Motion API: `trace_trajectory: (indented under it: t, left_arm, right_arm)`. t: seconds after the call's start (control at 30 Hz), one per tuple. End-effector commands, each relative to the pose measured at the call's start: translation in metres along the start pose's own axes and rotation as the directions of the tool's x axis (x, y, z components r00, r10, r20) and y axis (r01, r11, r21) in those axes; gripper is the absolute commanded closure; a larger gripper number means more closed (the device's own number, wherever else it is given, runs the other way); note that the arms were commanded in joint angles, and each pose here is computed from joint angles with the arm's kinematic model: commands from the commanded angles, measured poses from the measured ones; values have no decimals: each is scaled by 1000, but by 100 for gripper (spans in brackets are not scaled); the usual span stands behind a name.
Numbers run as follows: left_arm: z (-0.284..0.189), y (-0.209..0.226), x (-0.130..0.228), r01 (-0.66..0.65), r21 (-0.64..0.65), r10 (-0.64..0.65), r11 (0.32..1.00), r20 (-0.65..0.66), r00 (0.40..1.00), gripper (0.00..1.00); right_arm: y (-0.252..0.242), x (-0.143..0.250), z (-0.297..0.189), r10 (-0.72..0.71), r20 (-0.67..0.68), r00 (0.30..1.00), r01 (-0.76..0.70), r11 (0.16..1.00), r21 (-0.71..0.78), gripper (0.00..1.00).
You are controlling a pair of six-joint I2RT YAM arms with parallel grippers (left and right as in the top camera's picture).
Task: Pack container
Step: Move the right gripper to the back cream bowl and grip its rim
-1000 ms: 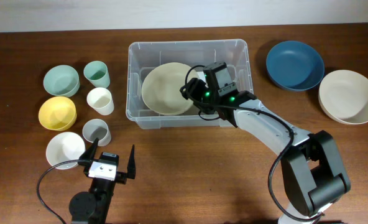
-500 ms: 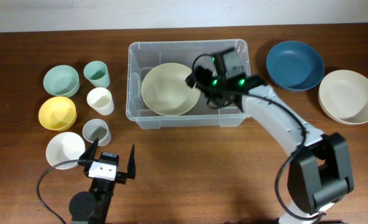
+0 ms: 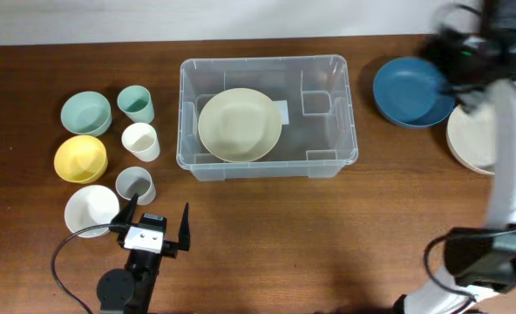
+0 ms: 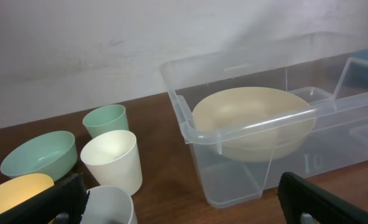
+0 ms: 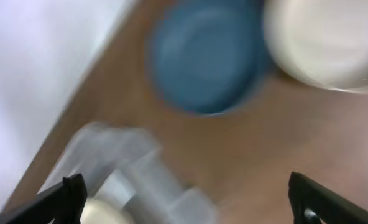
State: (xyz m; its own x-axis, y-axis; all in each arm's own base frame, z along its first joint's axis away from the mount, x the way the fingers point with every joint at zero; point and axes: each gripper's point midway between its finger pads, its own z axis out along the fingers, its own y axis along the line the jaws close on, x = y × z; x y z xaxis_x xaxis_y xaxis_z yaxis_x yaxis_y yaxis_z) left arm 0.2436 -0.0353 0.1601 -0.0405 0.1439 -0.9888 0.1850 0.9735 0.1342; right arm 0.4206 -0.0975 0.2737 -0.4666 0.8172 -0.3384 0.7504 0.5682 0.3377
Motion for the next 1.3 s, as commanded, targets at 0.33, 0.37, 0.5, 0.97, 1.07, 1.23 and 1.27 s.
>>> trace_trajectory:
  t: [0.33,0.37,0.5,0.97,1.07,1.23,1.27]
  left_arm:
    - [0,3,1,-16,-13,16,1000,-2,1000,0]
    - [0,3,1,-16,-13,16,1000,-2,1000,0]
    - [0,3,1,-16,-13,16,1000,-2,1000,0]
    - [0,3,1,-16,-13,16,1000,-2,1000,0]
    - [0,3,1,-16,-13,16,1000,-2,1000,0]
    - [0,3,1,-16,-13,16,1000,-2,1000,0]
    - [0,3,1,-16,-13,16,1000,-2,1000,0]
  right_arm:
    - [-156,5,89,376,-195,906,-315,906,284,1]
    - [-159,8,95,394,-205,896,-331,901,281,1]
    - [-174,13,117,440,-187,878,-378,879,291,1]
    - [-218,9,168,599,-33,800,-570,776,270,1]
    - [-224,3,167,585,17,811,-565,774,287,1]
    - [-230,0,169,577,47,815,-562,769,304,1]
    - [-231,-1,170,578,47,815,-563,769,303,1]
